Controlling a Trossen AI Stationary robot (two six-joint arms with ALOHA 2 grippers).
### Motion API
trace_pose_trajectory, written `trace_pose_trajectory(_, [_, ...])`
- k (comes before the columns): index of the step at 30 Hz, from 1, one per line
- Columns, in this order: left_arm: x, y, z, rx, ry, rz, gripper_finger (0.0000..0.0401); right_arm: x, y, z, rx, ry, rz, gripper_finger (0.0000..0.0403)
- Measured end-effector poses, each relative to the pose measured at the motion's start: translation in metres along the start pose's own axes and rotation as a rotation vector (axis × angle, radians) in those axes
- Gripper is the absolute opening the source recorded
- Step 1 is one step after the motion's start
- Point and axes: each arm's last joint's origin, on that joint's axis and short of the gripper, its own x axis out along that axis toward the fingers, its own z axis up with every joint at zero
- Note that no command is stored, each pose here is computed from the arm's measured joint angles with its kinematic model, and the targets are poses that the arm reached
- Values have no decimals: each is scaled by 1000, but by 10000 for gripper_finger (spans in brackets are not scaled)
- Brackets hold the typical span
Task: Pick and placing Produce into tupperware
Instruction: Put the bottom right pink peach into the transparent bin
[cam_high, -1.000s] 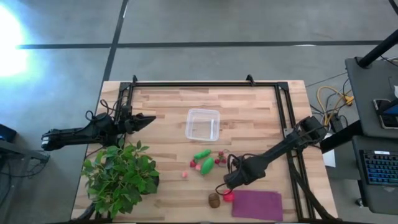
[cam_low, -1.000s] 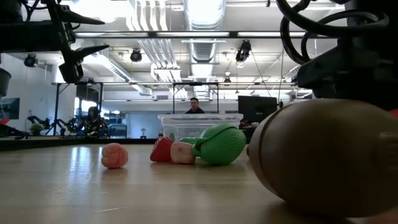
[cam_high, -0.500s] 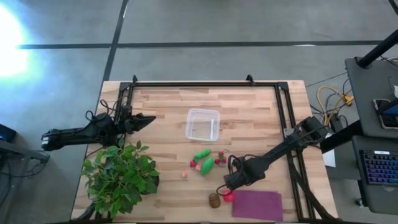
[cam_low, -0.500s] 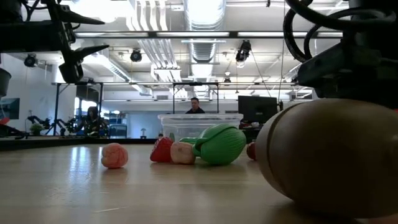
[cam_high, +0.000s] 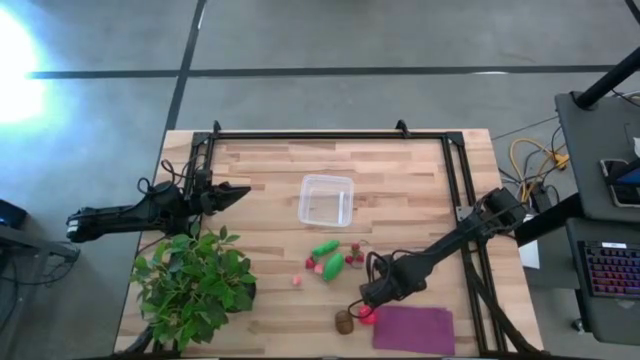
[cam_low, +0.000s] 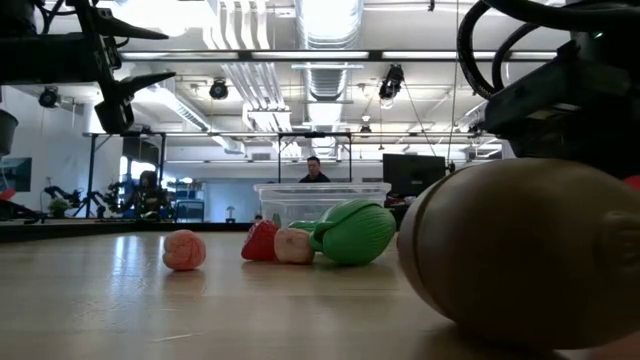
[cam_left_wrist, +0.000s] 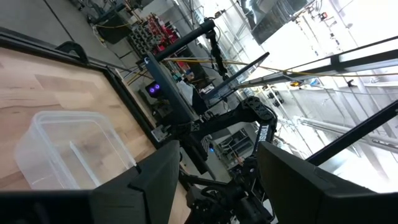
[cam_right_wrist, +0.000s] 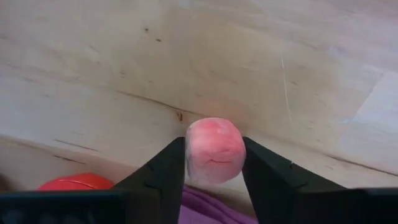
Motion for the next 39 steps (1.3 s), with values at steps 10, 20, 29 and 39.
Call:
trace_pose_trajectory(10, [0,0,0,0,0,0,201,0,0,1,-7,-27,6,104])
trace_pose_trajectory(20, [0,0,0,0,0,0,201,-37,25,6,-90,-182,186,106])
trace_pose_trajectory(29, [0,0,0,0,-1,-2,201,-114,74,75,-344,-500,347,107])
trace_pose_trajectory(39, [0,0,0,0,-1,-1,201,-124,66,170,-367,-478,220,107])
